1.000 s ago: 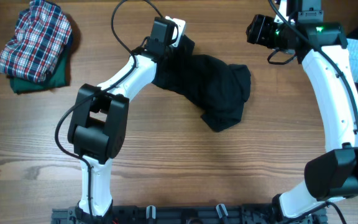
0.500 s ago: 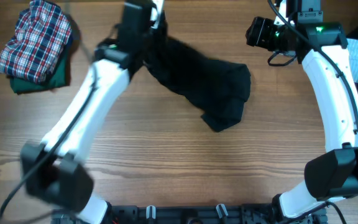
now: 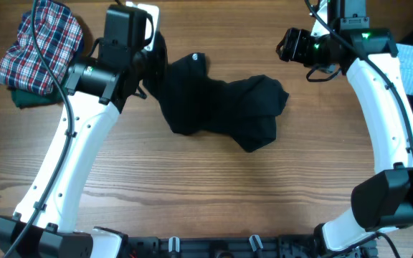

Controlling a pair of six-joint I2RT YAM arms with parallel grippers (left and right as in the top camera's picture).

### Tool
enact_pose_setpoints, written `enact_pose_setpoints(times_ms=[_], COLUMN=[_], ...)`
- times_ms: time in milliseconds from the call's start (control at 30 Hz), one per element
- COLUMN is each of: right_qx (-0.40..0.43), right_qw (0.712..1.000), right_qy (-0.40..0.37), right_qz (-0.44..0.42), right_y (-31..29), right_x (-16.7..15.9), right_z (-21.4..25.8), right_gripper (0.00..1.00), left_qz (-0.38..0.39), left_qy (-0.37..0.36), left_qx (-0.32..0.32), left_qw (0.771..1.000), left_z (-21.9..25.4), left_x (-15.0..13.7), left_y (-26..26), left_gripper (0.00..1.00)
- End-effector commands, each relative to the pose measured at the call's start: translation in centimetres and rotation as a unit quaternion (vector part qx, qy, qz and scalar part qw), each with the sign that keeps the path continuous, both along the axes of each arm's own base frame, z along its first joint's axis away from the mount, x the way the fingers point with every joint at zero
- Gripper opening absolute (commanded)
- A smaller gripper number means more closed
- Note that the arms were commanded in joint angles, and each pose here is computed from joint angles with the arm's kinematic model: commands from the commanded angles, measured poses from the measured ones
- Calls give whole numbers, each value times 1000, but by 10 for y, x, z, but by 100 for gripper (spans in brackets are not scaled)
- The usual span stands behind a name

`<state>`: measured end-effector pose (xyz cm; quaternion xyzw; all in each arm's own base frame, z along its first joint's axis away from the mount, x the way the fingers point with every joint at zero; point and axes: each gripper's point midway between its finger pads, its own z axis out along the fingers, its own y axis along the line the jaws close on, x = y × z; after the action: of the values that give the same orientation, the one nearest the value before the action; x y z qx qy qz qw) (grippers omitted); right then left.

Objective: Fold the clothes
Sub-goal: 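Grasp the shirt's left edge with the left gripper, right gripper the right edge, then lift the shirt with both grippers, shake it out, lay it flat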

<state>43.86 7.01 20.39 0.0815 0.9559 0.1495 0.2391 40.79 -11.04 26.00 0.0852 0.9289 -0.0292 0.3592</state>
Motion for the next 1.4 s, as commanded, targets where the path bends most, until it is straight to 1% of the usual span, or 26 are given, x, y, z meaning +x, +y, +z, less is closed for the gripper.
enact_pose_setpoints(times_ms=[0,100,200,267,300,333,367,433,467,500,567,633,700,733,933,1000,1067,1200,1367], right_qx=[12,11,10,10,12,16,20,27,27,27,27,26,28,32,54,54,53,52,4], right_qw=[1000,1000,1000,999,999,999,999,998,998,998,997,997,996,996,994,993,992,991,993], right_qy=[6,15,24,29,30,31,33,39,43,50,60,70,73,73,72,76,79,89,105], right_qz=[18,17,17,17,19,22,27,35,35,36,36,36,38,44,67,73,79,81,51], right_y=[6,6,5,5,6,8,10,13,13,14,13,13,14,16,33,38,43,45,27], right_x=[-8,-11,-14,-16,-16,-17,-18,-21,-23,-26,-31,-35,-38,-39,-46,-50,-53,-54,-53], right_z=[-1,-8,-16,-20,-23,-25,-28,-34,-38,-43,-52,-62,-75,-79,-103,-111,-118,-128,-144], right_gripper=[84,84,84,84,84,79,72,48,39,32,27,27,31,32,34,42,47,48,51], left_qz=[18,34,40,71,99,121,134,155,161,166,168,168,168,167,165,165,165,165,165], left_qy=[30,78,118,131,129,125,119,103,95,86,70,57,45,42,30,29,29,28,28], left_qx=[2,6,23,37,47,52,53,38,32,24,9,-3,-9,-12,-18,-18,-18,-18,-18], left_qw=[999,996,992,988,986,983,982,982,982,982,983,984,985,985,986,986,986,986,986], left_z=[-2,-16,-27,-30,-30,-29,-28,-24,-22,-19,-15,-11,-8,-7,-3,-2,-2,-2,-2], left_x=[-18,-37,-54,-60,-59,-58,-55,-45,-41,-36,-28,-21,-16,-15,-9,-9,-9,-8,-8], left_y=[9,15,23,36,47,55,62,72,75,78,79,79,78,78,76,76,76,76,76], left_gripper=[4,4,4,4,4,4,4,4,4,4,4,4,4,4,4,4,4,4,4])
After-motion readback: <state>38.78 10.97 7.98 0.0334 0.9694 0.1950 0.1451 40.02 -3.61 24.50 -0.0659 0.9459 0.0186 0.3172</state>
